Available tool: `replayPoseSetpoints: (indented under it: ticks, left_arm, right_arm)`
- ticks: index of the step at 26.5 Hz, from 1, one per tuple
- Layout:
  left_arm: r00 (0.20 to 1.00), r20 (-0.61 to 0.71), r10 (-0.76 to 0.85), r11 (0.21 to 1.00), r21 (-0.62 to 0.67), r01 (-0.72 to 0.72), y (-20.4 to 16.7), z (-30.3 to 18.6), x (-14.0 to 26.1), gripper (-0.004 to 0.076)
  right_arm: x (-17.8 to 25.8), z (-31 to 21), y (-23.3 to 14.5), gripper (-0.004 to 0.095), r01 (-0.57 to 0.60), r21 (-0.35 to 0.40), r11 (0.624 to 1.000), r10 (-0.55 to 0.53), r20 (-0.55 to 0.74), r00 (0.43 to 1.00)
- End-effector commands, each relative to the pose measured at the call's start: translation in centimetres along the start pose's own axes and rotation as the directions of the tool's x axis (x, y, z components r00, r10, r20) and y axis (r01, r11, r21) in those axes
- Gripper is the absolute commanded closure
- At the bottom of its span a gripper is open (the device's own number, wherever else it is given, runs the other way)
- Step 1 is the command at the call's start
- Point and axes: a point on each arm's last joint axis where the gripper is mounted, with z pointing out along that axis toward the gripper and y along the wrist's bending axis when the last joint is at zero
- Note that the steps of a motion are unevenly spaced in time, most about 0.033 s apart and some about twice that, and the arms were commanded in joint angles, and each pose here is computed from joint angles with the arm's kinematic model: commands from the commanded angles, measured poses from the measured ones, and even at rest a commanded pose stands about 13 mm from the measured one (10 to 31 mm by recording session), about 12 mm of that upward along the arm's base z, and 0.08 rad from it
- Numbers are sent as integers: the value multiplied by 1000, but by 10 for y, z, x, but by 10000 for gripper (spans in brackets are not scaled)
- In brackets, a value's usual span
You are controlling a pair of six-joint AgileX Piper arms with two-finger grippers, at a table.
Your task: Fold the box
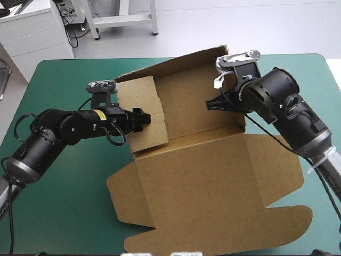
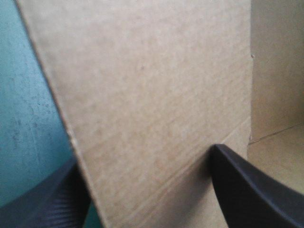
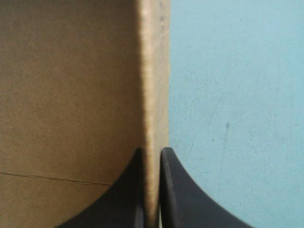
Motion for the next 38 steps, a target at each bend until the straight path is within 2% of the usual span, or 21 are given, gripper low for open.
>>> replayPoseSetpoints:
  ticks: [1,3,4,5,6,7,8,14,17,22,25,30,34,38]
  left_arm:
    - [994,97,-40,996,86,32,-16,-16,-9,251]
    - [993,109,-38,994,102,27,-20,-16,-9,342]
    - [990,134,-36,993,117,21,-23,-17,-11,444]
    - [988,150,-36,992,128,16,-25,-18,-11,510]
    - [982,184,-42,989,144,15,-27,-20,-14,656]
    - [979,200,-44,989,150,13,-27,-22,-15,734]
    - [972,230,-40,987,161,2,-30,-25,-16,751]
    - [966,255,-45,985,171,0,-31,-29,-18,756]
    - [982,184,50,991,114,-72,-32,-27,-11,756]
    - [977,178,115,992,30,-122,-38,-26,-19,756]
    - [983,81,164,985,-58,-160,-39,-17,-30,756]
    - [981,-33,192,967,-165,-195,-46,7,-58,756]
    - [985,-88,151,951,-258,-169,-43,36,-71,756]
    - [979,-175,108,935,-318,-160,-33,70,-73,756]
  right_arm:
    - [-15,-40,-4,930,-62,-105,993,78,166,983]
    - [-19,-49,-5,930,-67,-116,991,88,187,978]
    - [-20,-52,-6,930,-68,-117,991,90,191,978]
    - [-19,-53,-7,930,-67,-114,991,88,187,978]
    - [-18,-52,-7,930,-64,-109,992,83,175,981]
    - [-18,-52,-7,930,-65,-106,992,82,170,982]
    - [-17,-52,-7,930,-65,-104,992,82,164,983]
    - [-16,-52,-8,930,-66,-97,993,80,152,985]
    - [-16,-51,-11,930,-70,-78,995,81,148,986]
    - [-18,-42,-21,931,-71,-70,995,79,122,989]
    - [-20,-32,-29,931,-90,-88,992,97,85,992]
    - [-15,3,-43,931,-141,-159,977,136,-45,990]
    - [-3,40,-55,931,-178,-132,975,155,-166,974]
    - [6,71,-54,931,-158,-116,981,125,-254,959]
